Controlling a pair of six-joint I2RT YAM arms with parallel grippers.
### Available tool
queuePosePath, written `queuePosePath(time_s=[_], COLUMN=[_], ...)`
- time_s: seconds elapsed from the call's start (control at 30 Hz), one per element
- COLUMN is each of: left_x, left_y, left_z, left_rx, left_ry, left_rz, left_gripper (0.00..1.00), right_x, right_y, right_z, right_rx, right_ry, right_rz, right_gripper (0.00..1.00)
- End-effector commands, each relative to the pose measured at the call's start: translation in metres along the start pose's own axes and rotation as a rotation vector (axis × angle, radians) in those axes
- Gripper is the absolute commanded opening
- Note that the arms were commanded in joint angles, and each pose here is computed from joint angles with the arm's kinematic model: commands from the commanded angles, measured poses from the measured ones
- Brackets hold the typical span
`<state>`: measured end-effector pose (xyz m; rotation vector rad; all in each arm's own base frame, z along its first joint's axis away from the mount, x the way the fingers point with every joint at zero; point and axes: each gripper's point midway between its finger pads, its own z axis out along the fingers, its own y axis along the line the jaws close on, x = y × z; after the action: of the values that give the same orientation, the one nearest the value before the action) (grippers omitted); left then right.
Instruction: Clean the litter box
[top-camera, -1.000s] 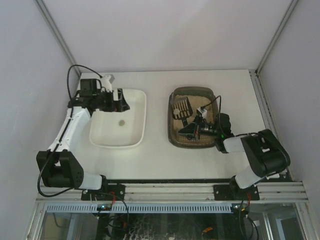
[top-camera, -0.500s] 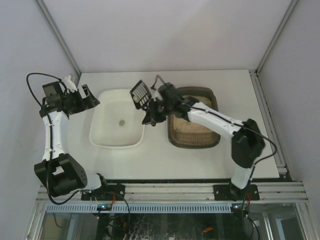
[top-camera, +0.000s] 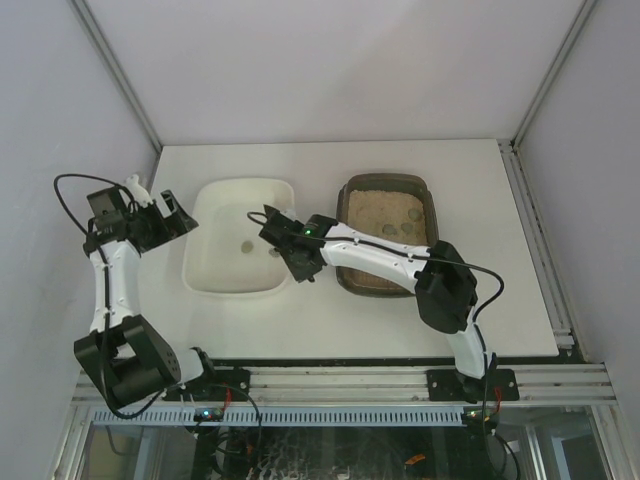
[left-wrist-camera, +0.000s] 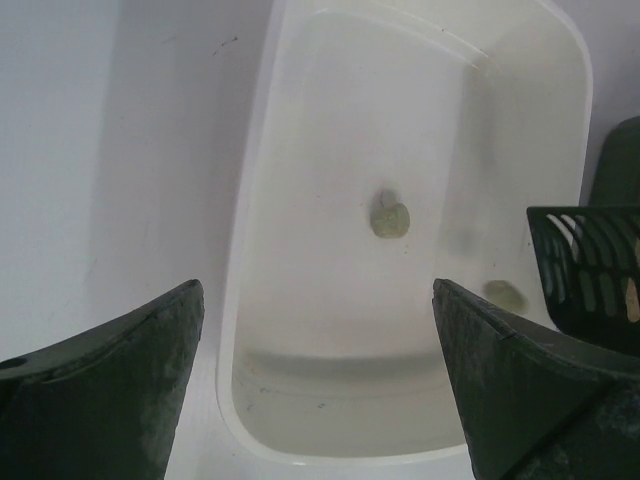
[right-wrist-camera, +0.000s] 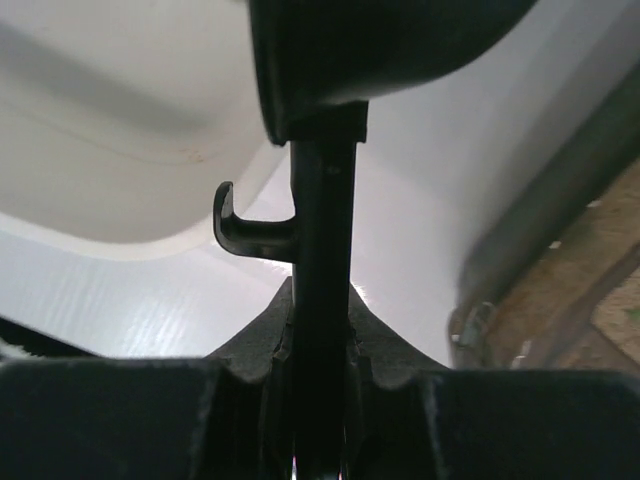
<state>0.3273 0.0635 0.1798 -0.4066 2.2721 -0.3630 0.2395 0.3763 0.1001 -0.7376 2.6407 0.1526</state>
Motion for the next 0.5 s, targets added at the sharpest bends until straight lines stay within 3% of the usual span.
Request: queuePosePath(time_s=[0.0, 0.23, 0.33, 0.47], left_x=[-0.005, 0.001, -0.003, -0.019], left_y=[-0.005, 0.000, -0.021, -0.073], left_z=[-0.006, -0.005, -0.006, 0.003], left_rx=[0.008, -0.043, -0.044, -0.081], left_ry=[-0.075, -0.074, -0.098, -0.169], left_rz=[0.003, 0.007, 0.105, 0.302], left_gripper=[1.00, 1.00, 1.00, 1.00], right_x=[-0.027, -0.041, -0.045, -0.029], right_y=[-0.011, -0.012, -0.030, -0.098], right_z=[-0.035, -0.055, -0.076, -0.102], right_rx=[0.094, 0.131, 0.094, 0.008], right_ry=[-0.152, -0.247, -0.283, -0.294], right_rz=[-0.103, -0.112, -0.005, 0.240], right_gripper=[0.00, 0.00, 0.00, 0.00])
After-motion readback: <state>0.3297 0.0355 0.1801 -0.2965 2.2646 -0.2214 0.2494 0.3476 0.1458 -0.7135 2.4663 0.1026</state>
